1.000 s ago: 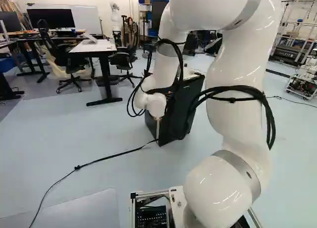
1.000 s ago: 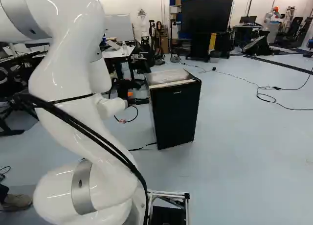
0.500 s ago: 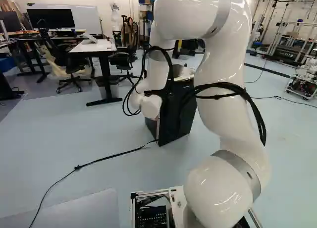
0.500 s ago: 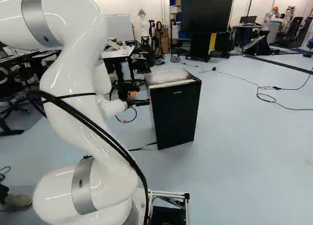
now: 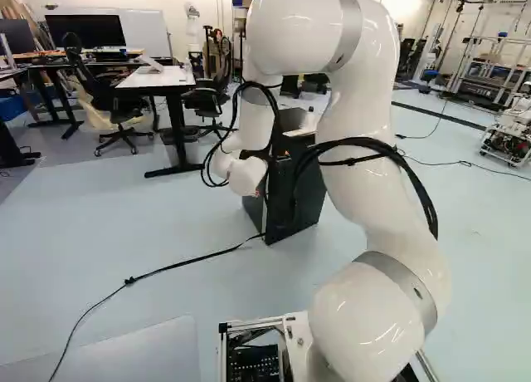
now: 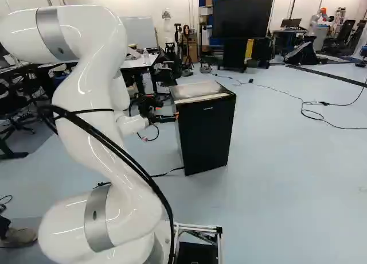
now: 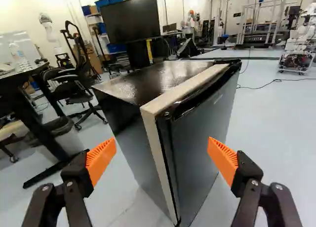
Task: Open the fridge door
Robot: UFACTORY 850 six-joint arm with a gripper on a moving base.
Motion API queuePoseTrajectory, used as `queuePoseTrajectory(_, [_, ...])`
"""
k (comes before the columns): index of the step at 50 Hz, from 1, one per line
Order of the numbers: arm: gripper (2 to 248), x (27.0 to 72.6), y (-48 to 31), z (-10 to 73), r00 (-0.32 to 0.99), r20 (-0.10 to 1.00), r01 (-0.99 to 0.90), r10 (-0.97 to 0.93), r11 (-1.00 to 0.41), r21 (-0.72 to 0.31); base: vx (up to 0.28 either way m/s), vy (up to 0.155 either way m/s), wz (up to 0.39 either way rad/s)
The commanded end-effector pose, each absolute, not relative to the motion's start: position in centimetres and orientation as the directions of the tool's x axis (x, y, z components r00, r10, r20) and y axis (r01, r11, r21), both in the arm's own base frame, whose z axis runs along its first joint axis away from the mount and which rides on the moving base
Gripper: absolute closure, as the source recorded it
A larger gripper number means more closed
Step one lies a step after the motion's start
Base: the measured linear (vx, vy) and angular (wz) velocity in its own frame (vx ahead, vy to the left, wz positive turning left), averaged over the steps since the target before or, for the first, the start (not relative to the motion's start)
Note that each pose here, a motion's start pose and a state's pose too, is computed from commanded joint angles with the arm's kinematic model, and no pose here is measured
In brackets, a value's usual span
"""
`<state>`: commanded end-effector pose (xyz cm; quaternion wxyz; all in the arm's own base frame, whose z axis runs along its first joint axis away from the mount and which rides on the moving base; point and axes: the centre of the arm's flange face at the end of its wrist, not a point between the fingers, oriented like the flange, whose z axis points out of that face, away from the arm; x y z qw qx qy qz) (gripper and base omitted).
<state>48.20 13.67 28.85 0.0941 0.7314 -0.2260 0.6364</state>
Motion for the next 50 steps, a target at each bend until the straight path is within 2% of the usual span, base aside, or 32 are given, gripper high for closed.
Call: queuePoseTrajectory(50, [3,51.6,12.1,28.6,0.016,0.974,-0.538,-0.228,-0.823,-0.183,0.0,0.0,0.0])
